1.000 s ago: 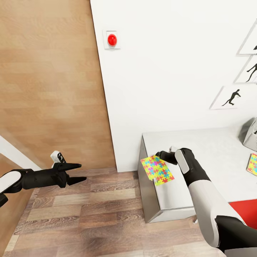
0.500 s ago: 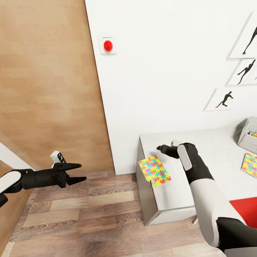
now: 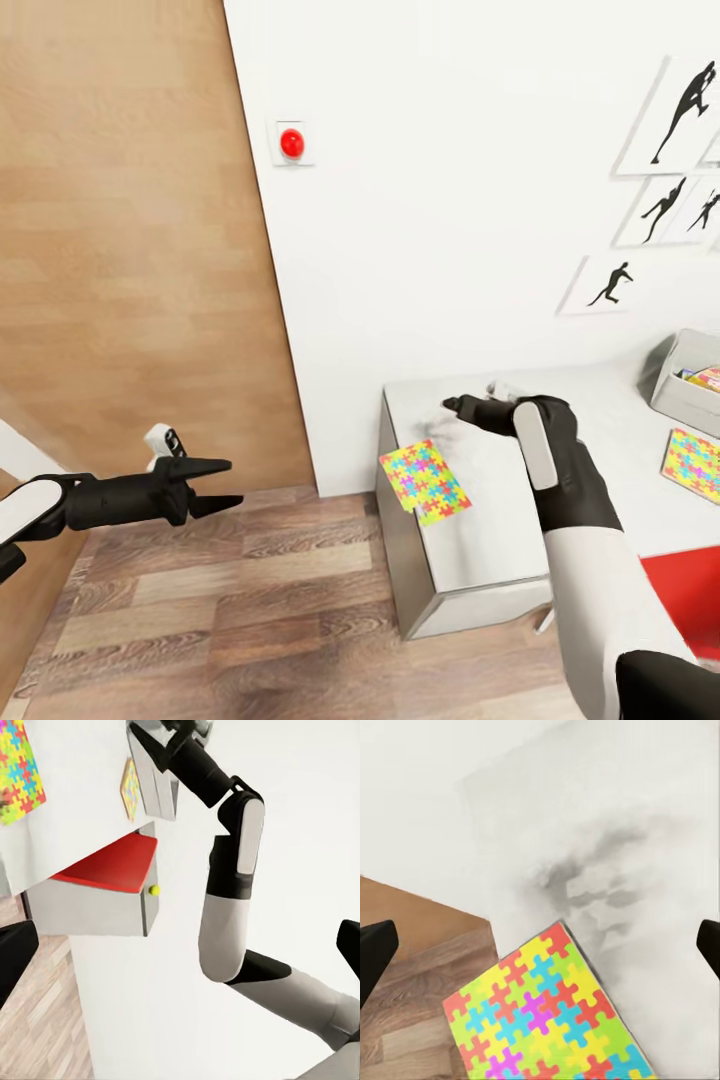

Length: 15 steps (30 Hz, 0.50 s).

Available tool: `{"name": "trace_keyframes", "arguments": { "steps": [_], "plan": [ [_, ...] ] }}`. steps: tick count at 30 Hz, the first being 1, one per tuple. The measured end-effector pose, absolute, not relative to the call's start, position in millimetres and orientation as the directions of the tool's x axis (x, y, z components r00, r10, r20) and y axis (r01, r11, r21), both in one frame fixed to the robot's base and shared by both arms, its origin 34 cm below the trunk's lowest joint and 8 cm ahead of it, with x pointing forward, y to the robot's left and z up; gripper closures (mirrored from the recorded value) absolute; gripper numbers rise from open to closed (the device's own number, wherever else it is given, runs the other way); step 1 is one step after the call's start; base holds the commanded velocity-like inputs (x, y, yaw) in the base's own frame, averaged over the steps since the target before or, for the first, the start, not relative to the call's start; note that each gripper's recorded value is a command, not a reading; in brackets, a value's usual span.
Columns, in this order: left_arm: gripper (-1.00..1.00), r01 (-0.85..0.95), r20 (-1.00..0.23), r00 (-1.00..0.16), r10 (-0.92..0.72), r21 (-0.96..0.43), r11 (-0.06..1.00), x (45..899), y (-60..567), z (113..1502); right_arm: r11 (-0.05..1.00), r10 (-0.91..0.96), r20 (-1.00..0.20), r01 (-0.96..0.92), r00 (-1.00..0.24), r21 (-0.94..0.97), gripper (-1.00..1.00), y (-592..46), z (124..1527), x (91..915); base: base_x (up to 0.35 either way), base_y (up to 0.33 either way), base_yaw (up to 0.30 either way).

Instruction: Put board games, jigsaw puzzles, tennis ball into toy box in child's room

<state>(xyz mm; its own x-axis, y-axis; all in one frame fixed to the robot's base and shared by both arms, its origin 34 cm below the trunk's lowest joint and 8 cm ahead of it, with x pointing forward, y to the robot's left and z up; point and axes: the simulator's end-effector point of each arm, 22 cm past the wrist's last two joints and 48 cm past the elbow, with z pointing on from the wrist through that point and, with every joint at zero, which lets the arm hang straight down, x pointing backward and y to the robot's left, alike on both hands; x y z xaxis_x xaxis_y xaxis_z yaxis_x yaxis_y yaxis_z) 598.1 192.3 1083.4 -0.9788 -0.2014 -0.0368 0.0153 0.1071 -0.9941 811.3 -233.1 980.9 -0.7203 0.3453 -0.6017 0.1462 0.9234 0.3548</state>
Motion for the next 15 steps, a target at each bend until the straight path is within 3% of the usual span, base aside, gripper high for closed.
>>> {"name": "trace_keyframes", "arguments": {
  "steps": [6, 15],
  "plan": [
    [-1.00, 0.026, -0.079, -0.968, -0.238, -0.976, 0.215, 610.2, 201.1, 1053.3, 0.870, 0.372, -0.625, 0.024, -0.686, 0.492, -1.00, -202.6, 1014.5, 765.4, 0.000, 0.000, -0.072],
    [-1.00, -0.049, -0.032, -0.954, -0.299, -0.964, 0.260, 627.9, 182.5, 999.2, 0.725, 0.439, -0.548, -0.080, -0.712, 0.684, -1.00, -162.2, 1012.0, 701.4, 0.000, 0.000, -0.056]
  ]
}}
